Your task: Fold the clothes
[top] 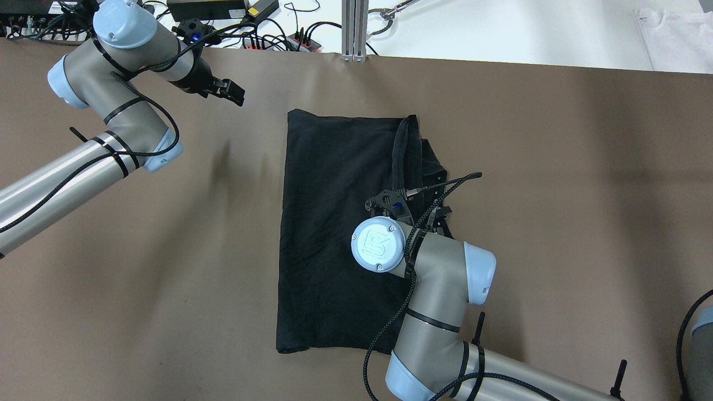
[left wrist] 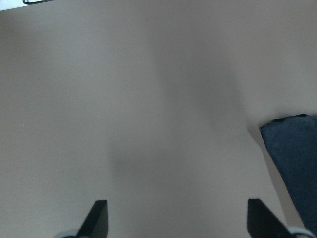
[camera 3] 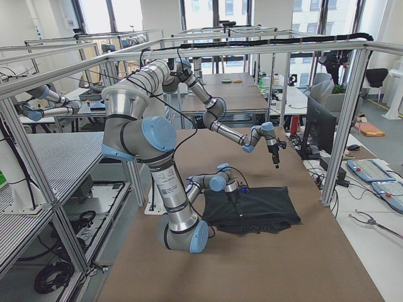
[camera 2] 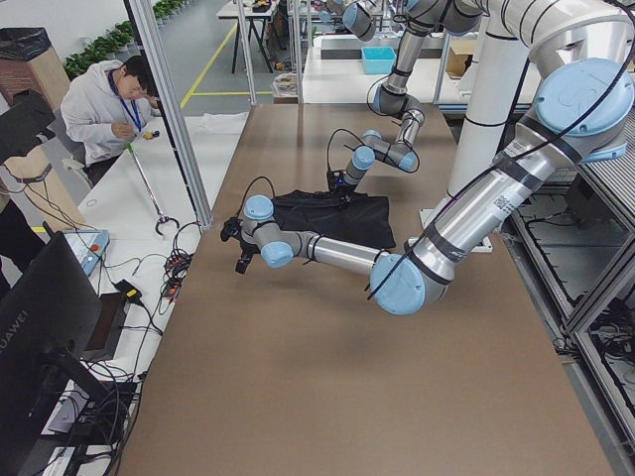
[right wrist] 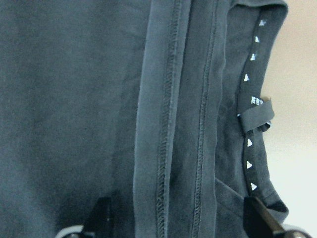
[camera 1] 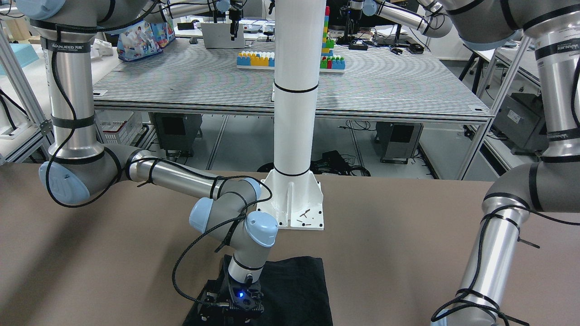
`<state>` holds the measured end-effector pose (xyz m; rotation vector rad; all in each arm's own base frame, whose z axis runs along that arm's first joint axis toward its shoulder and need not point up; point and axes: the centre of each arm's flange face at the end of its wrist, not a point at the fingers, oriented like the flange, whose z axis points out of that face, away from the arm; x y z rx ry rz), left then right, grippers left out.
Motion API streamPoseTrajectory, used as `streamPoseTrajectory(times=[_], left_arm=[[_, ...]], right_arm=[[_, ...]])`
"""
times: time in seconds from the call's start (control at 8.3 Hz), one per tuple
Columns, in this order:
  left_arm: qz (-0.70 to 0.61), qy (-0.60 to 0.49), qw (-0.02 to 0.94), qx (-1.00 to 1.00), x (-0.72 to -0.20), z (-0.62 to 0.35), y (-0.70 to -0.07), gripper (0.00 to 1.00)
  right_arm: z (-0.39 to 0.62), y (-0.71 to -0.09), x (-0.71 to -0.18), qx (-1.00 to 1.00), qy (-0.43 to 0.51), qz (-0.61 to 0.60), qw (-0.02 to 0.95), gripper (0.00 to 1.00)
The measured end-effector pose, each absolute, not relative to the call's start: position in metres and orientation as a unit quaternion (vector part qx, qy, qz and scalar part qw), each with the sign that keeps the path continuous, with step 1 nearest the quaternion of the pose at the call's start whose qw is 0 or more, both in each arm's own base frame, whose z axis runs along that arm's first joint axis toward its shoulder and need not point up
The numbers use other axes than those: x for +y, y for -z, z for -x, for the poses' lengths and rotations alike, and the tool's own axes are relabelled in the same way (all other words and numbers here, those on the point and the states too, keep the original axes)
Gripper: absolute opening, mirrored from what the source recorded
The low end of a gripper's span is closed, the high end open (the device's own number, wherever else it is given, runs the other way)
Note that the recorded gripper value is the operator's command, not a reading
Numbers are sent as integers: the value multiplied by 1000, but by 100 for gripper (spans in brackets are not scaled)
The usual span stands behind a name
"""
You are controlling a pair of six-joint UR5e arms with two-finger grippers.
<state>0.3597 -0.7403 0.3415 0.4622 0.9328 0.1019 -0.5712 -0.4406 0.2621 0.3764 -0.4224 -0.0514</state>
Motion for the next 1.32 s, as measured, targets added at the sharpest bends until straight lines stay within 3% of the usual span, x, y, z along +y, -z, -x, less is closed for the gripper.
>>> streamPoseTrajectory(times=[0.84, 1.32], left_arm=[[-222, -49, 866, 446, -740, -360, -339, 100], [-222, -49, 866, 446, -740, -360, -339, 100]], right_arm=[[536, -294, -468, -196, 45, -167, 965, 94], [471, -364, -462, -213, 68, -184, 957, 94]])
